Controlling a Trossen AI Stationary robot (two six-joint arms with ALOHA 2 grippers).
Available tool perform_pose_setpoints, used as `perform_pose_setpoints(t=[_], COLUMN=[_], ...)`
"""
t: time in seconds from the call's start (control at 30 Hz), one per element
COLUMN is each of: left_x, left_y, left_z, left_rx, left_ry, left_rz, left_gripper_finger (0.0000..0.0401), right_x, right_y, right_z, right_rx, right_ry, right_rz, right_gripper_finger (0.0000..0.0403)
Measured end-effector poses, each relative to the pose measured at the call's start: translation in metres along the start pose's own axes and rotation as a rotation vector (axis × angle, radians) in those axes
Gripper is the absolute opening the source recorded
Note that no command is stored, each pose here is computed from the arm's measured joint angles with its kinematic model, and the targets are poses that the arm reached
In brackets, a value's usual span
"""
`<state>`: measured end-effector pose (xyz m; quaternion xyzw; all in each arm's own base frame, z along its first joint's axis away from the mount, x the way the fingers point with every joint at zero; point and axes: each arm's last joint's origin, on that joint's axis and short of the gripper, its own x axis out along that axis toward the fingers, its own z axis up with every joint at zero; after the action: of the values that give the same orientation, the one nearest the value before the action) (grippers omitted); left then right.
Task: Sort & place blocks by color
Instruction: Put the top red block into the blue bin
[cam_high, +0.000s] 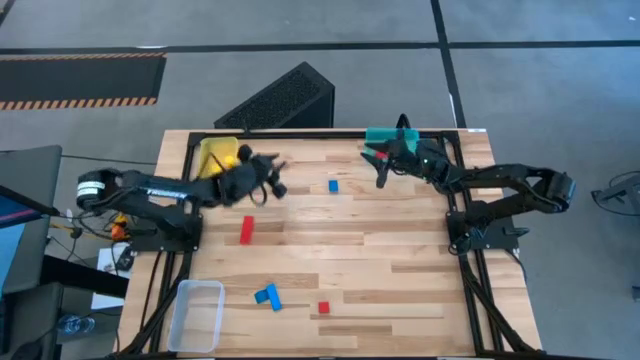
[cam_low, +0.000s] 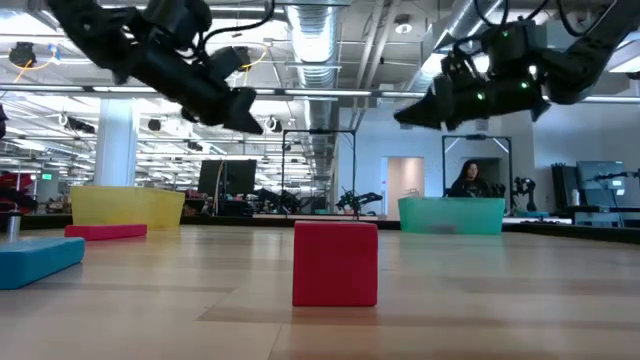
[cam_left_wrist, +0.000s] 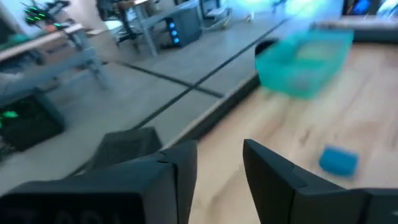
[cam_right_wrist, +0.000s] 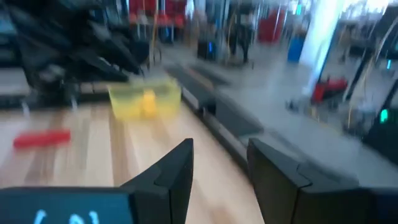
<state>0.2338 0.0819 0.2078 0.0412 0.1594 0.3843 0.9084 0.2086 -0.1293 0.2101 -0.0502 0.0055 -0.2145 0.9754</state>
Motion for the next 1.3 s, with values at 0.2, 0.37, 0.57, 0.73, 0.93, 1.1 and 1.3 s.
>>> perform_pose_setpoints(t=[0.2, 0.37, 0.57, 0.73, 0.93, 1.1, 1.3], left_x=[-0.018, -0.051, -0.061, -0.061, -0.068, -0.078, -0.083], left_y=[0.043, 0.060, 0.046, 0.034, 0.037, 0.046, 0.047], left_z=[0.076, 0.116, 0.105, 0.097, 0.085, 0.075, 0.063], left_rx=[-0.231, -0.342, -0.483, -0.450, -0.393, -0.367, -0.291], left_ry=[-0.059, 0.013, 0.206, 0.277, 0.403, 0.510, 0.653], left_rz=[-0.147, -0.163, -0.203, -0.183, -0.166, -0.130, -0.151], left_gripper_finger=[0.0103, 0.0094, 0.0091, 0.0091, 0.0091, 0.0091, 0.0091], right_x=[0.023, 0.051, 0.076, 0.090, 0.107, 0.116, 0.116], right_y=[-0.012, -0.022, -0.008, 0.009, 0.043, 0.091, 0.150], right_z=[0.065, 0.103, 0.130, 0.118, 0.089, 0.064, 0.041], right_rx=[0.130, 0.243, 0.181, 0.222, 0.326, 0.404, 0.385], right_ry=[-0.134, 0.112, 0.262, 0.326, 0.475, 0.592, 0.699], right_rz=[0.005, 0.011, 0.173, 0.211, 0.229, 0.273, 0.294], right_gripper_finger=[0.0170, 0.0157, 0.0144, 0.0134, 0.0134, 0.0137, 0.0135])
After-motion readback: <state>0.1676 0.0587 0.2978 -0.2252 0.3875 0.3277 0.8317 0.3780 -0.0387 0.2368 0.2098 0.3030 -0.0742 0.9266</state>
